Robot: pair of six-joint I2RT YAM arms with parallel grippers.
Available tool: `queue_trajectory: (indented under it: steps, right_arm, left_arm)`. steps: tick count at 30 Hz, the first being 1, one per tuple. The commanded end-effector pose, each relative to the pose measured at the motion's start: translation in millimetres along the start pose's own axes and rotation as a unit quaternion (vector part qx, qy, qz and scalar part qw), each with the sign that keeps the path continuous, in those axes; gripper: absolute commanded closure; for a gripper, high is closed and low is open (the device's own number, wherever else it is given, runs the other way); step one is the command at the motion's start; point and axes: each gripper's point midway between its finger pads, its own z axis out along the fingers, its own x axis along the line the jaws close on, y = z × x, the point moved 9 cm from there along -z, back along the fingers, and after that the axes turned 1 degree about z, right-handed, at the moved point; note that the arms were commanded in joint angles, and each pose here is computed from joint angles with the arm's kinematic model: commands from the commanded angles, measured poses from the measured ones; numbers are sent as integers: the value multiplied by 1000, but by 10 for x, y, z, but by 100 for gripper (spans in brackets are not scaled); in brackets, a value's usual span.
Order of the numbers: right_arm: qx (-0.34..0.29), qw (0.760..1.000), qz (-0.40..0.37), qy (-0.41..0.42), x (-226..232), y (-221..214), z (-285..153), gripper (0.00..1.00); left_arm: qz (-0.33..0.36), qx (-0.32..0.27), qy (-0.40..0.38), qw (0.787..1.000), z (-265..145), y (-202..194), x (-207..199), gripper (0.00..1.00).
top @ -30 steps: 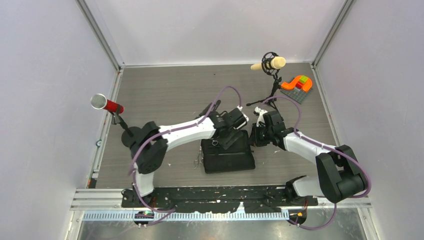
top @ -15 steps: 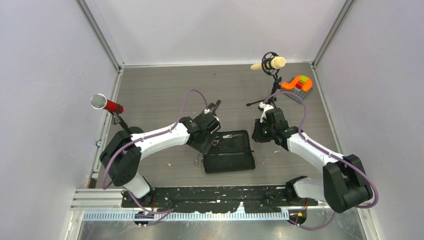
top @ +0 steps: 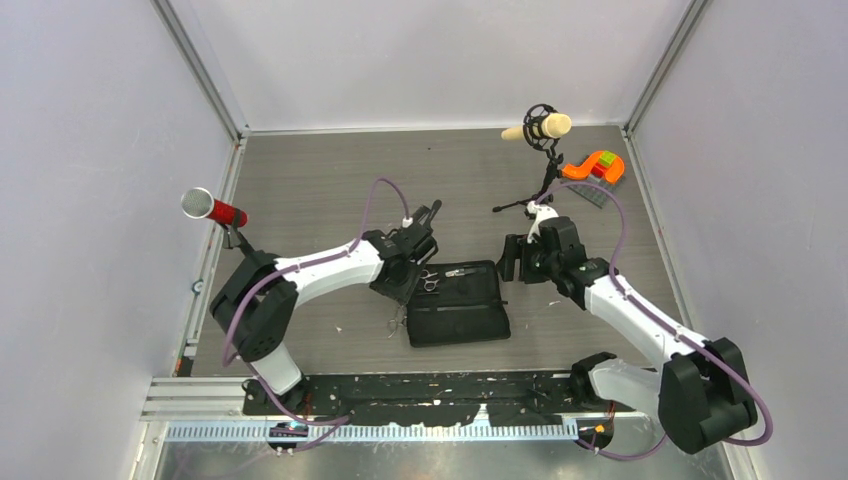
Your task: Sort the hair-cutting tools
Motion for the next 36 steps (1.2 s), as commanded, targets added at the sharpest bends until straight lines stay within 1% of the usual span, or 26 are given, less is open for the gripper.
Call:
queue_trajectory:
  steps: [1,2,4,10,16,22,26,27,29,30,34,36]
  right_arm:
    - [-40,999,4,-15,9,100,-110,20]
    - [-50,999,5,-15,16,126,-154,17]
    - [-66,998,4,-22,18,172,-230,14]
    - [-103,994,1,-45,11,271,-433,12]
    - [-111,993,-1,-45,11,269,-521,12]
    - [-121,992,0,-44,12,270,-557,11]
    - [-145,989,6,-33,40,316,-596,10]
    - [-154,987,11,-31,45,314,-618,8]
    - [-169,985,24,-32,42,314,-631,0]
    - [-176,984,26,-29,46,317,-649,3]
    - [-177,984,15,-2,69,267,-623,5]
    - [-165,986,11,24,103,221,-577,4]
  left_arm:
    - [-5,-4,-8,1000,72,31,-31,55]
    - [-4,-3,-9,1000,84,33,-35,55]
    - [-4,-2,-15,1000,92,46,-49,55]
    - [-2,5,-19,1000,152,102,-79,54]
    - [2,29,-1,1000,268,113,-59,53]
    - [-4,47,-2,999,379,84,-21,54]
    - [-17,49,-5,999,394,63,49,67]
    - [-21,48,-4,999,389,51,73,70]
    - [-26,48,-2,998,374,14,127,75]
    - [-29,47,-4,998,357,-5,150,78]
    - [-44,37,-7,998,259,-113,248,94]
    - [-57,30,-12,998,210,-142,292,100]
